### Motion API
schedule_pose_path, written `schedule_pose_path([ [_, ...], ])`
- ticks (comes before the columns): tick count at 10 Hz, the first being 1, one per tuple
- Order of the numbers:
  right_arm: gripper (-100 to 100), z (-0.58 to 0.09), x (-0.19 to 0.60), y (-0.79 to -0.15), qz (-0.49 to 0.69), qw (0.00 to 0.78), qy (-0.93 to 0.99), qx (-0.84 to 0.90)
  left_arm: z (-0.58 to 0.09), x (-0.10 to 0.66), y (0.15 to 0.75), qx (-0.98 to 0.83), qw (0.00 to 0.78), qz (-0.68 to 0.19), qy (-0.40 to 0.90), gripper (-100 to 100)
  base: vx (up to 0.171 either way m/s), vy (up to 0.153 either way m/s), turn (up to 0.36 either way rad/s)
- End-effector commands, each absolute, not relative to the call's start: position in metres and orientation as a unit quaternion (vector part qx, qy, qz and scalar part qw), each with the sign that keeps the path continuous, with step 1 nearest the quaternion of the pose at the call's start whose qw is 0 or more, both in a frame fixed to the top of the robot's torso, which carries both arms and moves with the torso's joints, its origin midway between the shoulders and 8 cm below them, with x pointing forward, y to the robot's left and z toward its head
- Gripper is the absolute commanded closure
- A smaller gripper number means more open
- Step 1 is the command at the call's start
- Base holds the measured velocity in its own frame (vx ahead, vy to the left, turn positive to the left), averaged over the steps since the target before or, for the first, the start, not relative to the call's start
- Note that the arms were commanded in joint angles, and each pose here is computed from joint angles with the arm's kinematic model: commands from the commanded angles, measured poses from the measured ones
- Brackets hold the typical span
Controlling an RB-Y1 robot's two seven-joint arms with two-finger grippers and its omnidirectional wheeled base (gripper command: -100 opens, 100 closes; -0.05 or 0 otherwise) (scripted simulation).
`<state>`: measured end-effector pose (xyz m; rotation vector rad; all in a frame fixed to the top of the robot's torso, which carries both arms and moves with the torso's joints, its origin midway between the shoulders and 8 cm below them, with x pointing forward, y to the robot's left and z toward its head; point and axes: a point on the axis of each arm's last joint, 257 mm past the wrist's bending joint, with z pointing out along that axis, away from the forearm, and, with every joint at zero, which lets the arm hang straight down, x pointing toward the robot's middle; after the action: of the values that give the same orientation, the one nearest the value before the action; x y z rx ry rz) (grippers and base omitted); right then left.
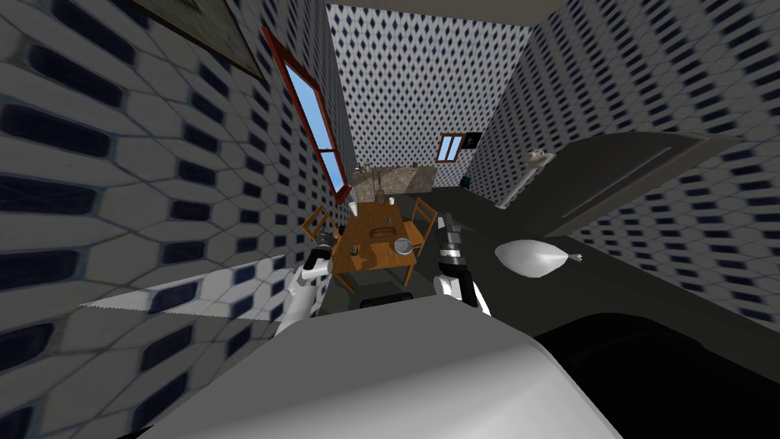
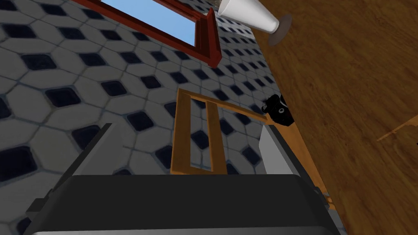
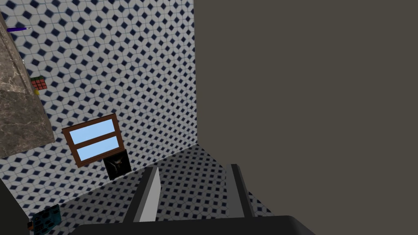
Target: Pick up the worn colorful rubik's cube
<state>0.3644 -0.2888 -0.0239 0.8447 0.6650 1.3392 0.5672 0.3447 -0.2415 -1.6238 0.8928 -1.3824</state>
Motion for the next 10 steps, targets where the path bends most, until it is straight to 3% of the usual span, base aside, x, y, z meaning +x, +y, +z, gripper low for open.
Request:
schedule_pose_path([
  [1, 0, -0.024, 0.364, -0.289, 0.590, 0.653, 0.293, 0.372, -0.254, 0.568, 0.348, -0.655, 0.396, -0.538, 0.355, -100, 0.003, -0.008, -0.001],
  [10, 0, -0.024, 0.364, -0.289, 0.590, 0.653, 0.293, 0.372, -0.338, 0.584, 0.361, -0.785, 0.285, -0.463, 0.298, -100, 0.015, -0.016, -0.001],
])
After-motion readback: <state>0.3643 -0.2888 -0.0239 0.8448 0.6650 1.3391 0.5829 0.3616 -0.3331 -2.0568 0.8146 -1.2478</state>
